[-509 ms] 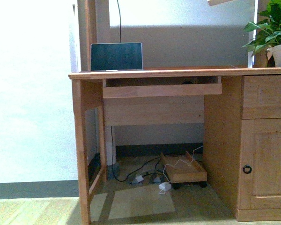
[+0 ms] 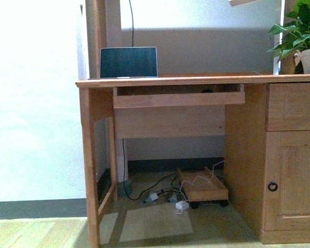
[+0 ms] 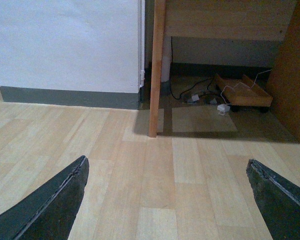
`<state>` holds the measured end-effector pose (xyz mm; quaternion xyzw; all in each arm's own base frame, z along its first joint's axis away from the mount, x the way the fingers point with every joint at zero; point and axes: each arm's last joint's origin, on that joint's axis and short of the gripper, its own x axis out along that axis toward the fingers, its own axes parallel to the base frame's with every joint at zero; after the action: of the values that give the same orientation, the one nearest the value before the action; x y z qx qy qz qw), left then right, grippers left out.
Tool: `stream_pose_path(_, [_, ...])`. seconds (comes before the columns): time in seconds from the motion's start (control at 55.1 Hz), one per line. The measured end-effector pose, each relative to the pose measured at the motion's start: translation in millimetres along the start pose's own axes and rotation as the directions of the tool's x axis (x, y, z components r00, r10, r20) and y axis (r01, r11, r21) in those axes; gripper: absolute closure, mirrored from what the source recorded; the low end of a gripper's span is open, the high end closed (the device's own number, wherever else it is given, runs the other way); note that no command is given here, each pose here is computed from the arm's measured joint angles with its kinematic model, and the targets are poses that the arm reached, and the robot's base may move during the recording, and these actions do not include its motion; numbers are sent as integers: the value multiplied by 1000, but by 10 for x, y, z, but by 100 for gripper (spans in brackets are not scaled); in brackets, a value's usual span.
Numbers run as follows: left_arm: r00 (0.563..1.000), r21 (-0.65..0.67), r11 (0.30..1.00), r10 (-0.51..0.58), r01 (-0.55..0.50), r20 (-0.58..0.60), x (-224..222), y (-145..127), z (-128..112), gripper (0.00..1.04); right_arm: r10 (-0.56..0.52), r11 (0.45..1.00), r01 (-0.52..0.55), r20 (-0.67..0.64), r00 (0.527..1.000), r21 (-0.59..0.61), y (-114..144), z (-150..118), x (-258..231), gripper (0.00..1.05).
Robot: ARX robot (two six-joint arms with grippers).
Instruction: Place mouse
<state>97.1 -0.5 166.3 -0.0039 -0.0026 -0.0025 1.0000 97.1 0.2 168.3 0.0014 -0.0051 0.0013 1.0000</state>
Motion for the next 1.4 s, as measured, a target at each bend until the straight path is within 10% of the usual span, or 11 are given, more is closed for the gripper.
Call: stream_pose_path(1.398, [1000,0,1000,0,0,0,0,0,0,8,0,1000,0,0,1000,0,0,0,0,7])
